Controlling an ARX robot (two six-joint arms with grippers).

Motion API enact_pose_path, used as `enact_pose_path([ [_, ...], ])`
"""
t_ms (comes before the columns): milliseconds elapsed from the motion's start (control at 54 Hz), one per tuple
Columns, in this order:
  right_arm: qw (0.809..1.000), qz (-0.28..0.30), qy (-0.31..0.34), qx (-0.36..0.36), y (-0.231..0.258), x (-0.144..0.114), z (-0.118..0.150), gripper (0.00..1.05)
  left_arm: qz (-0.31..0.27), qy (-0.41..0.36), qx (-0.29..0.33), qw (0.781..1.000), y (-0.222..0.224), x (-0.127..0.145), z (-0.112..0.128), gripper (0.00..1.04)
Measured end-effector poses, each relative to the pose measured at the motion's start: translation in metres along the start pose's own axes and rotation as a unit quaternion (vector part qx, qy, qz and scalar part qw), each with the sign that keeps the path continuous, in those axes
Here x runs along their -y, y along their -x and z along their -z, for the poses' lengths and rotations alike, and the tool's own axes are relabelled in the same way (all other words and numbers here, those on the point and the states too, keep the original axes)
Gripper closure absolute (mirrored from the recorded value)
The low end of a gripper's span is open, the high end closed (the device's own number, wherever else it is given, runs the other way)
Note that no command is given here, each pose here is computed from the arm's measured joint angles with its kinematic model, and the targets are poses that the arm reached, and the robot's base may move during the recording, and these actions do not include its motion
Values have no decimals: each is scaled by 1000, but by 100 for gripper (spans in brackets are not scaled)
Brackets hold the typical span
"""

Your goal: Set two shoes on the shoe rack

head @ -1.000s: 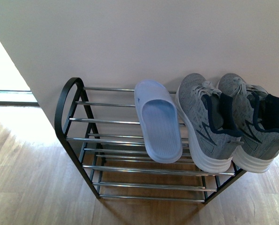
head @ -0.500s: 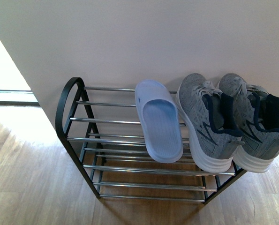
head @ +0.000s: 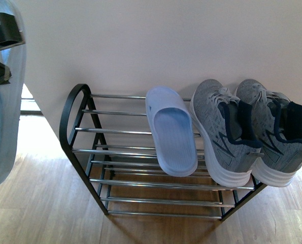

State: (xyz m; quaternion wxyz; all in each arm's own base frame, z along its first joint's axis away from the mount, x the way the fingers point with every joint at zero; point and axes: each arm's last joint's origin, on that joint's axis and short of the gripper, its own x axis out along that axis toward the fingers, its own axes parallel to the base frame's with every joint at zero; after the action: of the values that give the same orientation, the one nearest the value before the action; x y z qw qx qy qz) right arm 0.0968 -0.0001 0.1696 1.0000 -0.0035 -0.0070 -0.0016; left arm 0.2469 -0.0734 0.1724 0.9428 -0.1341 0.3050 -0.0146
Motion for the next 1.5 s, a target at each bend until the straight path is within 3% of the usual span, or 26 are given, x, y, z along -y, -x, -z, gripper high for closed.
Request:
enact_pose_path([
  [537, 1000, 0, 0, 0, 0, 0, 0, 9, 16, -10, -68, 998, -74, 15, 14, 103],
  [1092, 1000, 0, 0, 0, 0, 0, 0, 9, 64, 28, -109, 992, -148, 54, 26, 103],
  [1500, 1000, 0, 0, 0, 0, 0, 0, 9, 47, 41, -143, 988, -178, 49, 49, 103],
])
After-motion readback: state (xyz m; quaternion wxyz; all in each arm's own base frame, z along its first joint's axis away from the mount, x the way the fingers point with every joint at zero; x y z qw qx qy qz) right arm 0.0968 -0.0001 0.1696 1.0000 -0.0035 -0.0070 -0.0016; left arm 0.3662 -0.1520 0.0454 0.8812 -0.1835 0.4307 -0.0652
